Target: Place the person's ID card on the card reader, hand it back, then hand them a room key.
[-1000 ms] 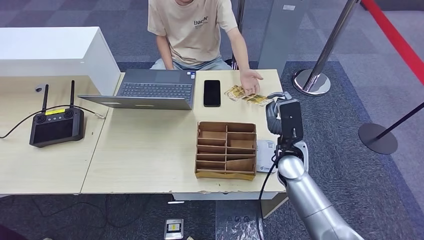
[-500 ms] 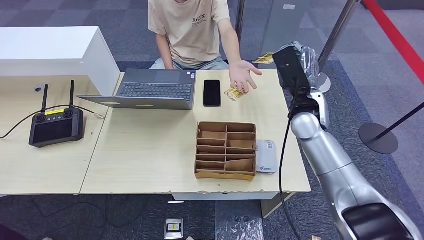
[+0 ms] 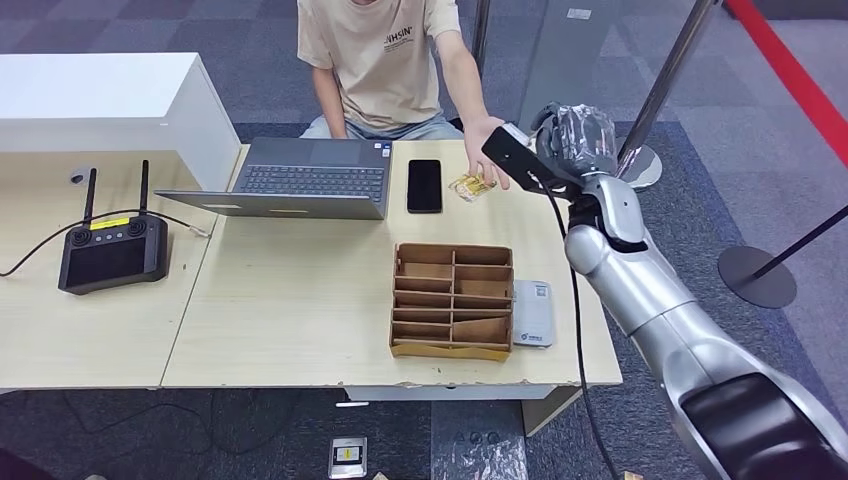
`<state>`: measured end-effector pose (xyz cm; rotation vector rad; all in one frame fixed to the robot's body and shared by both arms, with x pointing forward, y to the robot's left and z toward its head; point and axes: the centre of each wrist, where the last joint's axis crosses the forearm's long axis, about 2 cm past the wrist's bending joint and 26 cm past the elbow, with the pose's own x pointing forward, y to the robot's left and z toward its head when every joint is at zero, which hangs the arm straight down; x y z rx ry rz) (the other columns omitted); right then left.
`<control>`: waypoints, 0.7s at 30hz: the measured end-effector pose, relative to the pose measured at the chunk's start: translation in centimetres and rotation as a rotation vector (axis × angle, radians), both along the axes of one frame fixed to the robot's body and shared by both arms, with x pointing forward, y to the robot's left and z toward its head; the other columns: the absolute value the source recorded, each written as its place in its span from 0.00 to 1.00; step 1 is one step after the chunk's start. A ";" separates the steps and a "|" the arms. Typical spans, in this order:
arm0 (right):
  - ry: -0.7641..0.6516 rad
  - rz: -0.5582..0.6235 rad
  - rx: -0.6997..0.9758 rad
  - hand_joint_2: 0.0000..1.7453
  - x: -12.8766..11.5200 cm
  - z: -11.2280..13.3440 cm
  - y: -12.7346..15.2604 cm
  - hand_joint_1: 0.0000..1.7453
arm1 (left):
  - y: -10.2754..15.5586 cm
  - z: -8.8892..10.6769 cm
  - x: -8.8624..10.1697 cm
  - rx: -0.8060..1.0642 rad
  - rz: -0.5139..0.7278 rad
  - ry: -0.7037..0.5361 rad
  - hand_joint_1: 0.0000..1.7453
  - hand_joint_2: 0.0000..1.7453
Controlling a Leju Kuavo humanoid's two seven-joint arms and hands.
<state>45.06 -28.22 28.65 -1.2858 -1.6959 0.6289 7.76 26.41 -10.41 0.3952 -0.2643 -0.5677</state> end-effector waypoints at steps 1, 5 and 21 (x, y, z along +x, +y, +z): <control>0.001 -0.006 -0.015 1.00 0.1 -0.1 0.0 1.00 | 0.0 0.0 0.0 0.000 0.001 0.000 0.00 1.00; 0.000 -0.024 -0.055 1.00 0.4 -0.7 -0.1 1.00 | 0.0 0.0 0.0 0.001 0.003 0.000 0.00 1.00; 0.060 -0.046 -0.073 0.00 0.8 -3.2 -0.3 0.00 | 0.0 0.0 -0.2 0.005 0.017 -0.001 0.00 1.00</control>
